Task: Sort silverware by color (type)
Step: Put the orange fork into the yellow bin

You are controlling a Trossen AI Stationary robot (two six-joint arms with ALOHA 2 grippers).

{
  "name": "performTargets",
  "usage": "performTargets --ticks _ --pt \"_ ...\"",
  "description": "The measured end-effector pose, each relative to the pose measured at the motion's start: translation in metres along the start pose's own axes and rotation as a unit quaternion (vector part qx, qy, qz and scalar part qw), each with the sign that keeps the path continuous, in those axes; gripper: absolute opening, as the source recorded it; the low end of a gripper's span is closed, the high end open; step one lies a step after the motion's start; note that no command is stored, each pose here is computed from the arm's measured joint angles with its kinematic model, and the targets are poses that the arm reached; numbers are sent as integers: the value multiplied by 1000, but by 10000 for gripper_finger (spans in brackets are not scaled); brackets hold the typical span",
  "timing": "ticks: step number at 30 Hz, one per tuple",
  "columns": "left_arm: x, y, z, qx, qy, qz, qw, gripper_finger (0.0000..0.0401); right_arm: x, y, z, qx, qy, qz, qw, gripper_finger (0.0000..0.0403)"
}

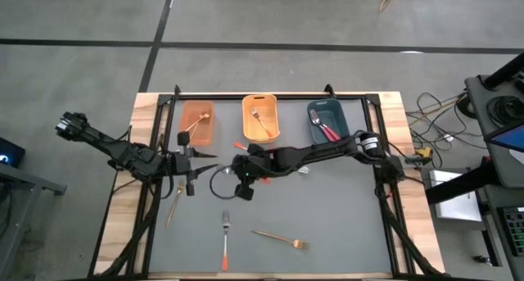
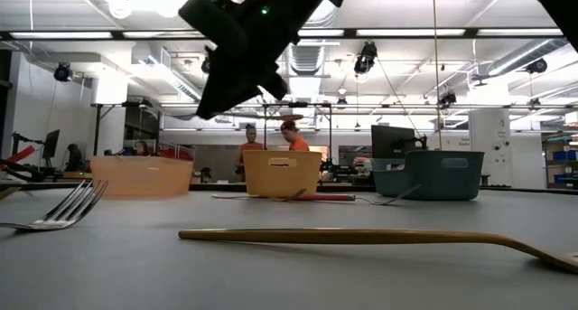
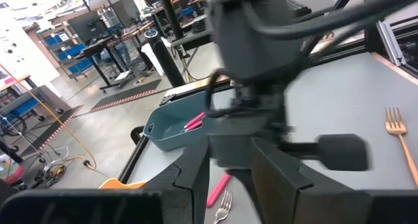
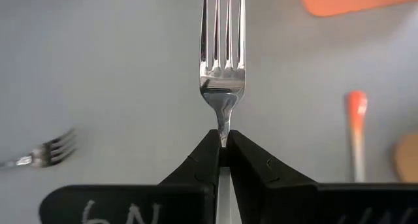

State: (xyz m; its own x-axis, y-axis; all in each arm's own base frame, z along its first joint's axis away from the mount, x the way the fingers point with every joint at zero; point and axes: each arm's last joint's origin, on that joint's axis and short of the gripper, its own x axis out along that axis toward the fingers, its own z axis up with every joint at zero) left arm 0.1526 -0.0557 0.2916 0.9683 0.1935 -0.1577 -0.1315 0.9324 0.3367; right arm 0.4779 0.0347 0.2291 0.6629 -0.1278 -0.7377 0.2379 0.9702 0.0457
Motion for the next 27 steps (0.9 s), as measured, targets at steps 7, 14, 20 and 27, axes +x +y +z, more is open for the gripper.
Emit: performTargets --ticks 7,14,20,27 --pt "0 0 0 4 1 0 1000 91 -14 -29 13 55 -8 -20 998 18" --pt "0 0 -1 6 5 0 1000 91 -14 -62 21 116 -15 -43 992 18" --pt "0 0 -2 10 10 -1 1000 91 -13 -85 25 138 -18 -58 989 18" --pt "0 0 -2 18 10 -1 1000 91 -12 -109 28 156 -25 -73 985 18"
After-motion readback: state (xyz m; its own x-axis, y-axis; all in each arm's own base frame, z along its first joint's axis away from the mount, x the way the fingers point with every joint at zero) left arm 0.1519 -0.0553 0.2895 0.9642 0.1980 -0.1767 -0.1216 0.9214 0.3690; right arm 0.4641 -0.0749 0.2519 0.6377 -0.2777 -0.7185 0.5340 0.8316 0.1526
